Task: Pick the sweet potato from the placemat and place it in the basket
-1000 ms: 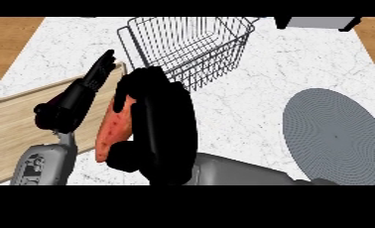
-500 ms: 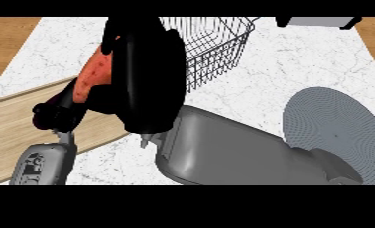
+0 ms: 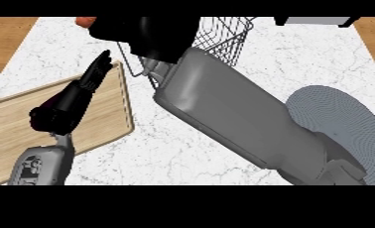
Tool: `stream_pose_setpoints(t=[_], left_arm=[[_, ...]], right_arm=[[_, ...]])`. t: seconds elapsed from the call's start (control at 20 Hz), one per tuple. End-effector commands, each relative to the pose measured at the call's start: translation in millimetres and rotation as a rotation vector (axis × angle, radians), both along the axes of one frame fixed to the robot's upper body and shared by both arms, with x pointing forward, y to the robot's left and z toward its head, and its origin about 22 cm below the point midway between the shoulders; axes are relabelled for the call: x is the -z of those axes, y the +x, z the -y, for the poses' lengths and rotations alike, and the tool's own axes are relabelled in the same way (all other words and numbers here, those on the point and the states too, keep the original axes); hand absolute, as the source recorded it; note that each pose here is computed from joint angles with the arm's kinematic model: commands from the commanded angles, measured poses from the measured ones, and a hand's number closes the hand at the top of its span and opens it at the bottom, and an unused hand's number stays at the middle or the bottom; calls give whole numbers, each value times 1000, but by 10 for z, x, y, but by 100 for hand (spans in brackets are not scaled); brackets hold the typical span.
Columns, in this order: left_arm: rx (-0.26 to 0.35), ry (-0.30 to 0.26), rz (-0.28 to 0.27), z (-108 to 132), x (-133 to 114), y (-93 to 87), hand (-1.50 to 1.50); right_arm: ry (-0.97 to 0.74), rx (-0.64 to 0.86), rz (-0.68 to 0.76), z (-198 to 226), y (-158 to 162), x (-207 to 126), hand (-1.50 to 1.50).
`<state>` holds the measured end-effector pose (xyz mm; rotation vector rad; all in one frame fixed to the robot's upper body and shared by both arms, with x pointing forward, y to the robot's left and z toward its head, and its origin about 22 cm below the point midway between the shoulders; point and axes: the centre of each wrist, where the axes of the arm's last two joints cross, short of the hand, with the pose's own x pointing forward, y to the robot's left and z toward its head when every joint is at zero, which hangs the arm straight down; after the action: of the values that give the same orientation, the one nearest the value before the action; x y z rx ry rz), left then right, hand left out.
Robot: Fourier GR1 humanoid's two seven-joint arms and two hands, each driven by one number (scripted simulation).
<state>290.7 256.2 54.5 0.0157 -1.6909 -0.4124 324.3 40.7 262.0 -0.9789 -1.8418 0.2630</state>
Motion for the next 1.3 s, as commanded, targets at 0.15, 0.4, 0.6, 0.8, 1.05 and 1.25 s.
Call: stream_pose_setpoints(t=[0.15, 0.4, 0.6, 0.8, 1.05, 1.25], left_arm=[[1, -2, 0, -123, 34, -161, 0], [-26, -4, 2, -85, 80, -204, 0], [-6, 12, 11, 34, -98, -109, 0], [-20, -5, -2, -189, -55, -163, 0], [-42, -1, 2, 24, 71, -107, 0], [-34, -2, 11, -92, 4, -169, 0]], right_arm=[[153, 176, -112, 60, 251, -48, 150], [126, 182, -178, 359, 577, 337, 150], [149, 171, -166, 463, 625, 645, 150], [134, 212, -97, 666, 761, 900, 150], [64, 219, -62, 850, 878, 941, 150], [235, 286, 30, 966, 912, 925, 150]])
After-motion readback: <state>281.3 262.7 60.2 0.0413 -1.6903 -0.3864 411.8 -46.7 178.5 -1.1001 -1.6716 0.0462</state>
